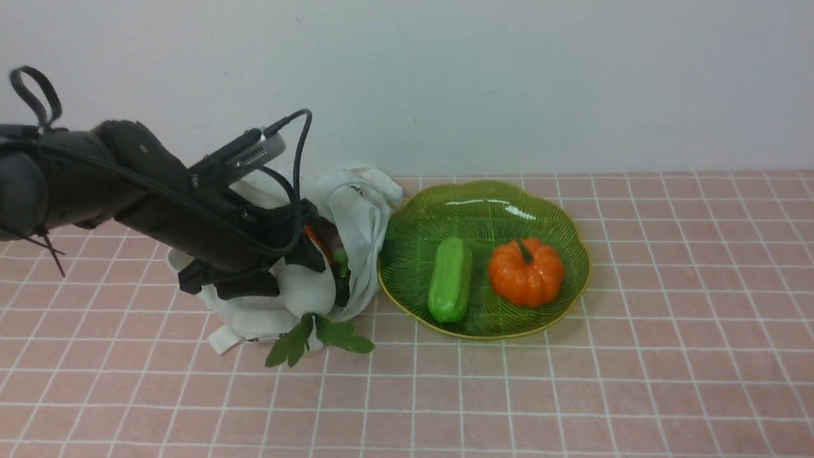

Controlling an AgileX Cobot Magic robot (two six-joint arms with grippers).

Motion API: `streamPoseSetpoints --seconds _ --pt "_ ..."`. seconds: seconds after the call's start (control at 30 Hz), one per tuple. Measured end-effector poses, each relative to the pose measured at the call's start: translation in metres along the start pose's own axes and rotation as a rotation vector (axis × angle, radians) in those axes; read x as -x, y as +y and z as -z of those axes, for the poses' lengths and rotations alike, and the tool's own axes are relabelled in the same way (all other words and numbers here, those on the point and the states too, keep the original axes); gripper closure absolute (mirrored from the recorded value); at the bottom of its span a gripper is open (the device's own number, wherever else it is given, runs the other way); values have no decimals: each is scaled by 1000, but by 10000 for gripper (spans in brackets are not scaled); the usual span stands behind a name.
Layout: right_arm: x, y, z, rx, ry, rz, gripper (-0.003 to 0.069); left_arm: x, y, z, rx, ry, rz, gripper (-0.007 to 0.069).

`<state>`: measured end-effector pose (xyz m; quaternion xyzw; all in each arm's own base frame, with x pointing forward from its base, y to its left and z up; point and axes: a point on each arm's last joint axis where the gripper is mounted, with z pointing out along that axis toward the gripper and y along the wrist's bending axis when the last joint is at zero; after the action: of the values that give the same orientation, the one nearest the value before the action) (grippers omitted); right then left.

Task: Take vegetables from bag on pink coffee tablecloth place on plate.
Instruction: 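Take the vegetable out of the bag and place it on the dish with the left gripper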

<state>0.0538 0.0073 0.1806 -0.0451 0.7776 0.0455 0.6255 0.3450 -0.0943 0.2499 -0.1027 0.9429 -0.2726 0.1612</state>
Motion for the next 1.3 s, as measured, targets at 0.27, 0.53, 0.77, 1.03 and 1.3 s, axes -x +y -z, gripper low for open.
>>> streamPoseSetpoints --seconds 0.27,0.53,0.77,1.03,1.3 --pt "0 0 0 0 0 1 673 -7 -74 18 -58 55 -307 190" --pt "0 0 0 0 0 3 673 -18 -139 -46 -60 8 -601 190" --pt "0 0 0 0 0 3 673 -22 -152 -114 -52 -19 -663 190" --pt "0 0 0 0 0 3 673 -15 -144 -129 -40 -49 -650 101" --pt "0 0 0 0 0 4 673 -4 -145 -112 -42 -74 -644 18"
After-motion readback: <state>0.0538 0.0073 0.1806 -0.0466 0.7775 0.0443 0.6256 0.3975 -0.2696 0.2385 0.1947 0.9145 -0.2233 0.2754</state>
